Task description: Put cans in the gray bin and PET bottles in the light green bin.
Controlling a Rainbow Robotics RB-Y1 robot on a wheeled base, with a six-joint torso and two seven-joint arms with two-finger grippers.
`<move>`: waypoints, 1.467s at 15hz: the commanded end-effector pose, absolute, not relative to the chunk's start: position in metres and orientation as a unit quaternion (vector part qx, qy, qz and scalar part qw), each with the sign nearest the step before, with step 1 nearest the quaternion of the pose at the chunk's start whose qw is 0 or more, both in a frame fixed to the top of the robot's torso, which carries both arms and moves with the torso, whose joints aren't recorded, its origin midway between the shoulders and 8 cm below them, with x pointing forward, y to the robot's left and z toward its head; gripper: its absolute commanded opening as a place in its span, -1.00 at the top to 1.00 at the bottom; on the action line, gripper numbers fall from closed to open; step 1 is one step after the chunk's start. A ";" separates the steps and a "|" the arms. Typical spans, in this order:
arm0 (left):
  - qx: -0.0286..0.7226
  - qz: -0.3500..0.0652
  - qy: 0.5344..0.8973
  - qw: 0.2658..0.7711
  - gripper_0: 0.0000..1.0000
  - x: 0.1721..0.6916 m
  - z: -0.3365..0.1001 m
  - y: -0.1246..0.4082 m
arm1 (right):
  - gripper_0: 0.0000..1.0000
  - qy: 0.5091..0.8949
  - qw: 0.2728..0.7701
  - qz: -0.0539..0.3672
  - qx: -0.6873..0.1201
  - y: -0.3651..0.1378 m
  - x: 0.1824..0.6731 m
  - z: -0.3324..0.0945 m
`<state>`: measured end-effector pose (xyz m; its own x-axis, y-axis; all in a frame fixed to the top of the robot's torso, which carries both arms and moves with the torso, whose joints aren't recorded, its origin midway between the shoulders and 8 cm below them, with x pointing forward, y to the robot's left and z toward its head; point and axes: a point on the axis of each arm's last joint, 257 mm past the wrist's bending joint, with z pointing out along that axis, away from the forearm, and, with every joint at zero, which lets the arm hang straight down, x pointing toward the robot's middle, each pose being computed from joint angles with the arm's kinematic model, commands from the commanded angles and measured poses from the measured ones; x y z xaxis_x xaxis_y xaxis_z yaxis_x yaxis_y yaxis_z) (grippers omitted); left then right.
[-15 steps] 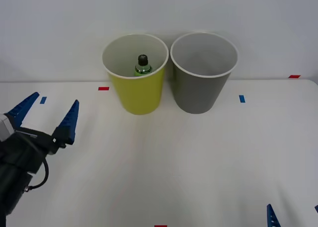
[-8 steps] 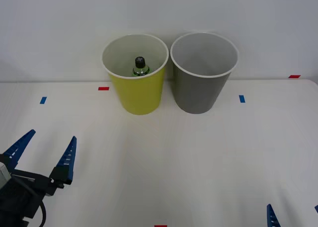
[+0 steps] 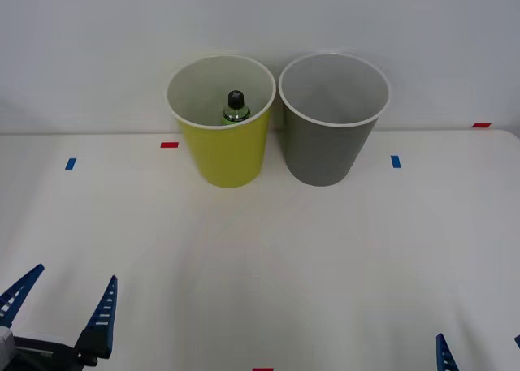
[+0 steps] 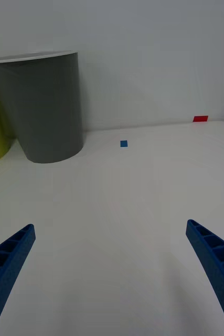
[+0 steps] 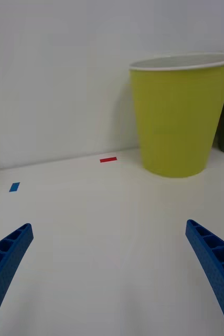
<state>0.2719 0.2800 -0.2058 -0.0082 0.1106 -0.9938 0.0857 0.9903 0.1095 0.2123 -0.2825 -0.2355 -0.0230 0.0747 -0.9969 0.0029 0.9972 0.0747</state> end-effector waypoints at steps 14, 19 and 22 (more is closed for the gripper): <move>0.031 0.051 0.733 0.678 -1.00 0.212 -0.225 0.284 | -1.00 0.715 0.698 0.026 0.027 -0.283 0.212 -0.235; 0.031 0.051 0.733 0.678 -1.00 0.212 -0.225 0.284 | -1.00 0.715 0.698 0.026 0.027 -0.283 0.212 -0.235; 0.031 0.051 0.733 0.678 -1.00 0.212 -0.225 0.284 | -1.00 0.715 0.698 0.026 0.027 -0.283 0.212 -0.235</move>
